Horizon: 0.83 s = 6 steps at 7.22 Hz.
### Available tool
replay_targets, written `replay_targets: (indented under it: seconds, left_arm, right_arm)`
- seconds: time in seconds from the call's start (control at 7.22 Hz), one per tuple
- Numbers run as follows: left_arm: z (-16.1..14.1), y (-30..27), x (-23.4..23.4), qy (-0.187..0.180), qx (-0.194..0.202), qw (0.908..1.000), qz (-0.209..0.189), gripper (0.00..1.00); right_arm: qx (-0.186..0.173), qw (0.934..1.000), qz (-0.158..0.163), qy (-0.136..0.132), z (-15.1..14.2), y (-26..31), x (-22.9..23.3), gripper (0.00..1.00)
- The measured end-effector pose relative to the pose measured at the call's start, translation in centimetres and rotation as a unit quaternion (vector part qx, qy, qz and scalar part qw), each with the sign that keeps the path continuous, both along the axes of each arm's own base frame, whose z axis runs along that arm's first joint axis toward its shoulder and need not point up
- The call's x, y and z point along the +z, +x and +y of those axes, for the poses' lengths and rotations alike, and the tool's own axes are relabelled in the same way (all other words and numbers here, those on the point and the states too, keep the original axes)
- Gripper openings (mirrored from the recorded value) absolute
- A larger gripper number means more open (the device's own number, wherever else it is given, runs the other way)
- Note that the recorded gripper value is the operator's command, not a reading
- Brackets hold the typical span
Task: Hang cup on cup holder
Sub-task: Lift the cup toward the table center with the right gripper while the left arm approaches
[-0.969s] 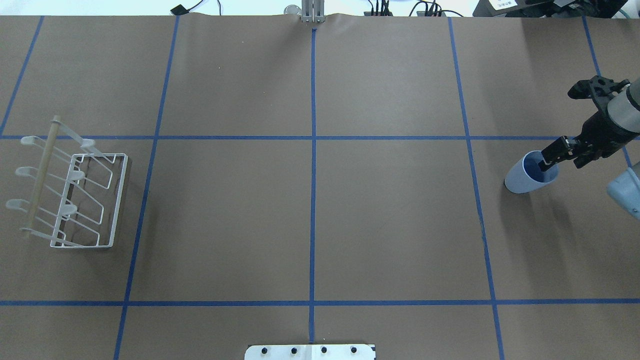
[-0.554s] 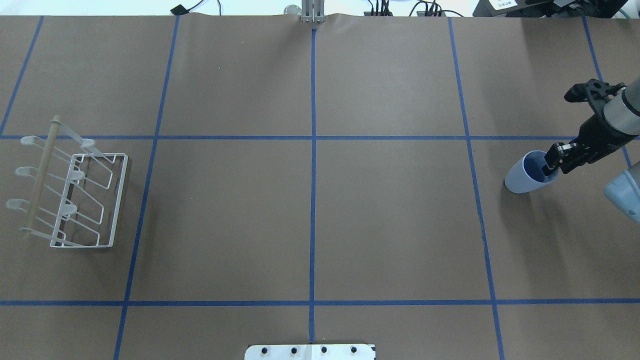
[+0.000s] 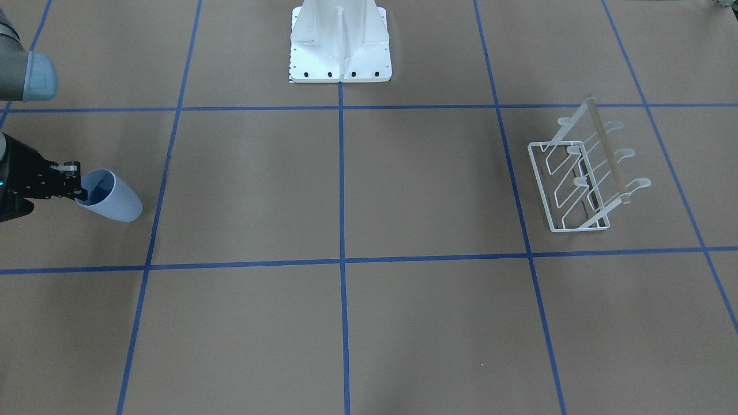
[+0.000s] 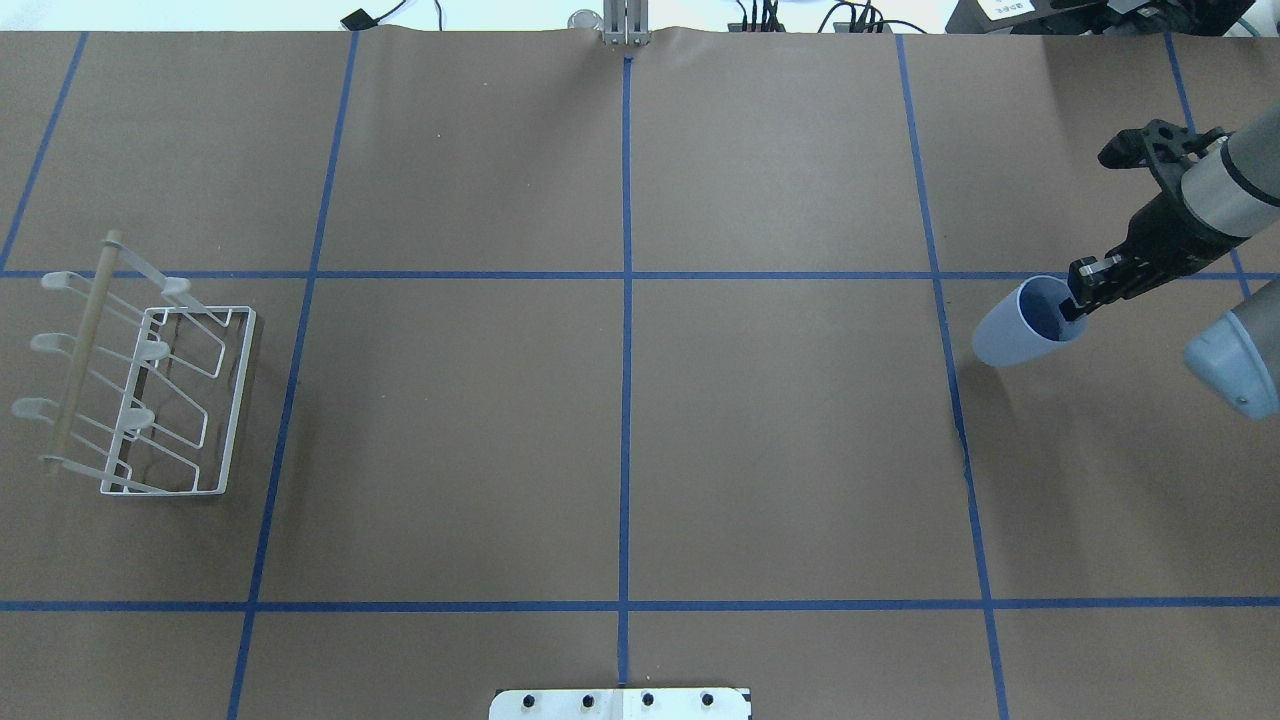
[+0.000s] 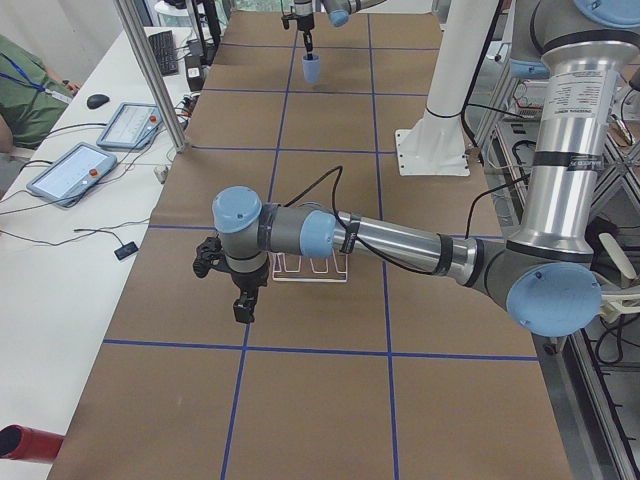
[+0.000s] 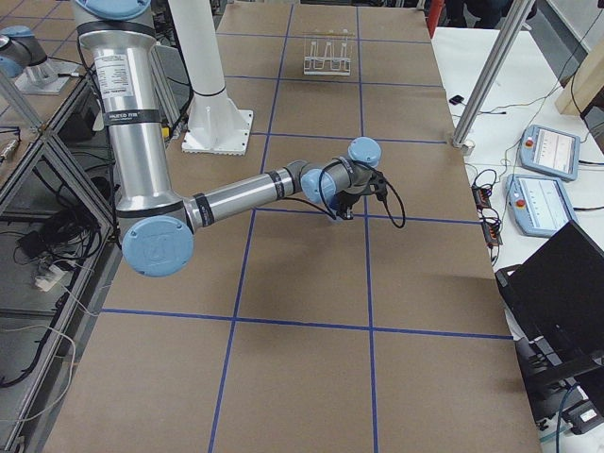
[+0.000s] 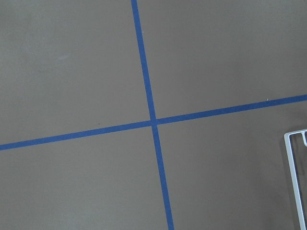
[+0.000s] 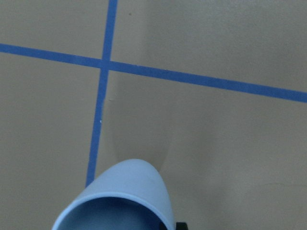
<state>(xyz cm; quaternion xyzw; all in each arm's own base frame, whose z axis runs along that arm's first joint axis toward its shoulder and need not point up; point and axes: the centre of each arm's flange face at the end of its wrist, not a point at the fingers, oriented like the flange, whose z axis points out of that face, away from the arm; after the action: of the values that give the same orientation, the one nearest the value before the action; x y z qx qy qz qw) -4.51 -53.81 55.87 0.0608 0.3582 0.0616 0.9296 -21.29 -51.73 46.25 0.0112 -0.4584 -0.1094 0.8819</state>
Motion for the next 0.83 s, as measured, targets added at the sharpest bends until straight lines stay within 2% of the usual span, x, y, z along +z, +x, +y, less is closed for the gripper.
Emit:
replay_targets:
  seconds: [0.14, 0.28, 0.42, 0.55, 0.69, 0.83]
  left_arm:
    - [-1.4, 0.2, -2.1, 0.000, -0.019, 0.9998, 0.004, 0.97]
    - [-3.1, 0.8, -4.9, -0.001, -0.041, 0.9990, 0.019, 0.97]
    - [-4.3, 1.8, -7.7, 0.006, -0.051, 0.9972, 0.055, 0.97]
    - [-5.0, 3.2, -10.3, 0.021, -0.057, 0.9932, 0.099, 0.97]
    - [-5.2, 5.3, -12.8, 0.034, -0.070, 0.9873, 0.139, 0.97]
    - [-5.0, 8.0, -15.1, 0.047, -0.082, 0.9799, 0.176, 0.97]
  right_arm:
    - [0.006, 0.9997, -0.019, 0.010, -0.6, -0.4, -3.4, 0.00]
    - [0.027, 0.9987, -0.041, 0.012, -1.2, -0.8, -7.4, 0.00]
    - [0.058, 0.9955, -0.074, 0.010, -1.6, -1.4, -11.5, 0.00]
    - [0.088, 0.9891, -0.118, 0.007, -1.3, -2.3, -15.0, 0.00]
    - [0.114, 0.9798, -0.165, 0.004, -0.6, -2.8, -17.6, 0.00]
    - [0.137, 0.9676, -0.212, 0.000, 0.4, -3.2, -19.6, 0.00]
